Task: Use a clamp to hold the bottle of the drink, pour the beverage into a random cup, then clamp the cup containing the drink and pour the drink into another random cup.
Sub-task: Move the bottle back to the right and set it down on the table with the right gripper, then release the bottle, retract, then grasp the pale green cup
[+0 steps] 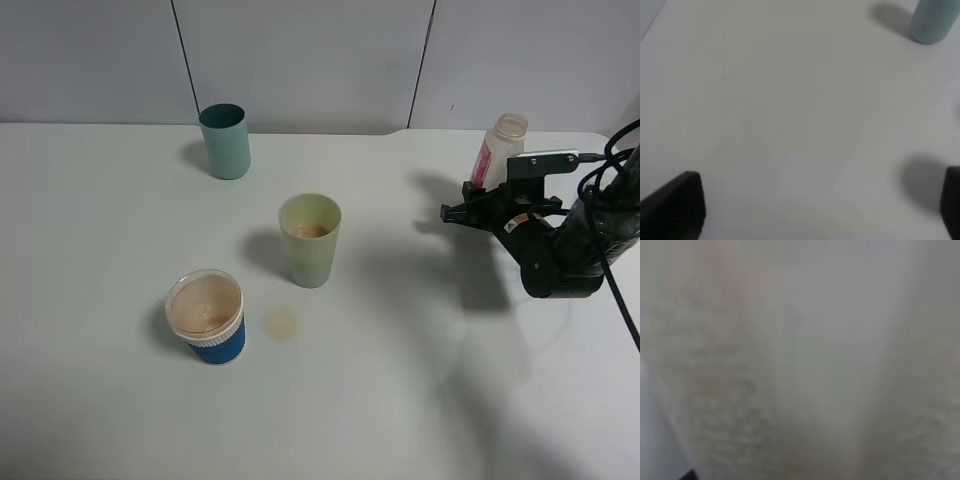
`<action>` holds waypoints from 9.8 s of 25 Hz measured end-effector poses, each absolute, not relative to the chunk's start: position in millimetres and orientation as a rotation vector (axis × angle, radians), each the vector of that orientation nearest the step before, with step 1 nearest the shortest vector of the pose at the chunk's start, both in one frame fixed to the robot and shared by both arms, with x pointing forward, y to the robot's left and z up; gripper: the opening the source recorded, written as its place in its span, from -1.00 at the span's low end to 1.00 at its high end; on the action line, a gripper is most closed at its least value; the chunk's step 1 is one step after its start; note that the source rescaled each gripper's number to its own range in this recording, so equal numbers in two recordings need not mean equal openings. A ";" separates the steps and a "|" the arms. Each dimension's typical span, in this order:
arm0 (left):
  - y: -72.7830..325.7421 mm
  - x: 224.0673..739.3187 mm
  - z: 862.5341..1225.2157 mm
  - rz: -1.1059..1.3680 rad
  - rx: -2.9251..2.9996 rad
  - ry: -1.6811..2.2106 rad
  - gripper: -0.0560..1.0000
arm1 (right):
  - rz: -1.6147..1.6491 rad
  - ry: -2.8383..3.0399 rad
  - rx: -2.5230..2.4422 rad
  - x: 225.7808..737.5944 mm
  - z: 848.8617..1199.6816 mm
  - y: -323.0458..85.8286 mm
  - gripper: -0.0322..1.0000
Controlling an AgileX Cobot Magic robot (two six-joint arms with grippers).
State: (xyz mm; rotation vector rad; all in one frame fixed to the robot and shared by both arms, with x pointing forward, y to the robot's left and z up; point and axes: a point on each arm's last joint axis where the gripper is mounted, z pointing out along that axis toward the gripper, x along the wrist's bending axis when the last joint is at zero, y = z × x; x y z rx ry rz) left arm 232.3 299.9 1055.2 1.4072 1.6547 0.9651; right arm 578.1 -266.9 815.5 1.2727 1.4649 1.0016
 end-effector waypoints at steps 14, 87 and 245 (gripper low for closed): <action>299.9 232.3 1055.2 0.965 1.407 1.655 0.91 | 0.973 1.441 1.309 578.1 815.5 -270.3 -0.70; 299.9 232.3 1055.2 0.965 1.407 1.655 0.91 | 1.103 1.208 1.027 504.4 1095.8 -278.1 0.29; 293.0 235.9 1068.7 0.937 1.310 1.537 0.91 | 0.820 1.485 1.573 234.0 1049.1 -303.8 1.00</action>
